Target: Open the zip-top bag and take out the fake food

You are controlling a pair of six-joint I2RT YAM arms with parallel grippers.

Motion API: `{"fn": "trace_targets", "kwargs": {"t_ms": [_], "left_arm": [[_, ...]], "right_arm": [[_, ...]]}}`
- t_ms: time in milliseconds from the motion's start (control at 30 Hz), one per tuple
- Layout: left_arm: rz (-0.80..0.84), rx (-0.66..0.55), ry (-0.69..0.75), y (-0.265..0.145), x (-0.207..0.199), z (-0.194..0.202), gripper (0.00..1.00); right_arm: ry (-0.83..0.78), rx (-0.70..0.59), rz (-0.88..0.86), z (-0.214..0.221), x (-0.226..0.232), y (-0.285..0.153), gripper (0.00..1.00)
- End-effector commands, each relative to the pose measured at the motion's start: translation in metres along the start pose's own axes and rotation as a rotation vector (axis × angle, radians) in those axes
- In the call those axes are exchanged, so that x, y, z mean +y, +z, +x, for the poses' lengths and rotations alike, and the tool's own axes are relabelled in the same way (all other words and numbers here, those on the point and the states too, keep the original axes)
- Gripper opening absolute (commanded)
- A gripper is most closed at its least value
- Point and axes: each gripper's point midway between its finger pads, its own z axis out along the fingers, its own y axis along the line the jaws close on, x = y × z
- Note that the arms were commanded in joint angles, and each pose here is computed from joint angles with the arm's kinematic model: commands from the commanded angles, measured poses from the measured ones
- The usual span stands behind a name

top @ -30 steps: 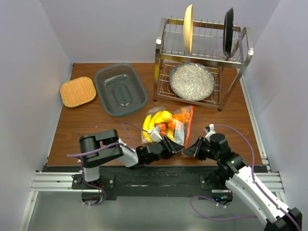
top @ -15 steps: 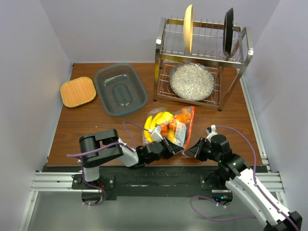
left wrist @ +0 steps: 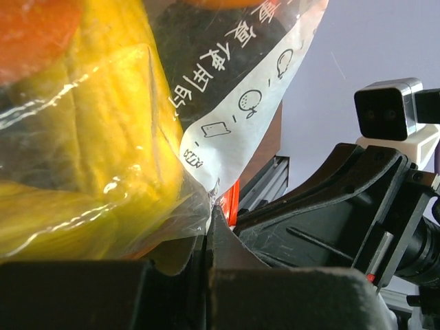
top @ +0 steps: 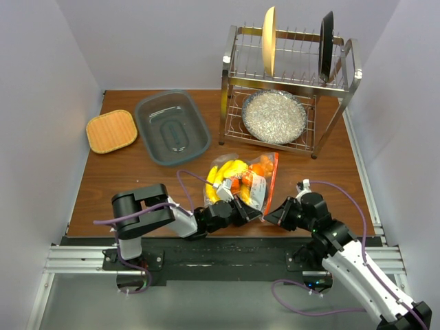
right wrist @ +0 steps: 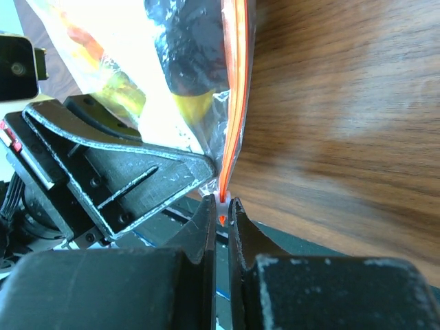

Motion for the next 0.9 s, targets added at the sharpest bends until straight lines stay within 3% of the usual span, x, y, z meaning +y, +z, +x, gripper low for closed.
{"fn": "trace_targets", "kwargs": {"t_ms": [0,200,467,867], "left_arm": [[0.0,0.041,0.053,-0.011,-0.002,0.006,0.0],[-0.019,0.079,0.076,-0.019,0.001,0.012,0.0],[-0.06,0.147,0.118,-0.039,0.006,0.024,0.0],[-0.02,0.19,0.202,-0.068,-0.028,0.024,0.0]], "right_arm": [[-0.003,-0.127,-0.004,-0.029,0.013,-0.004,0.0],[-0.007,-0.18,0.024,-0.042,0.015,-0.006,0.0],[-0.077,-0.361,0.132,-0.091,0.024,-0.023,0.0],[-0.235,-0.55,0.233,-0.178,0.092,-0.05,0.0]]}}
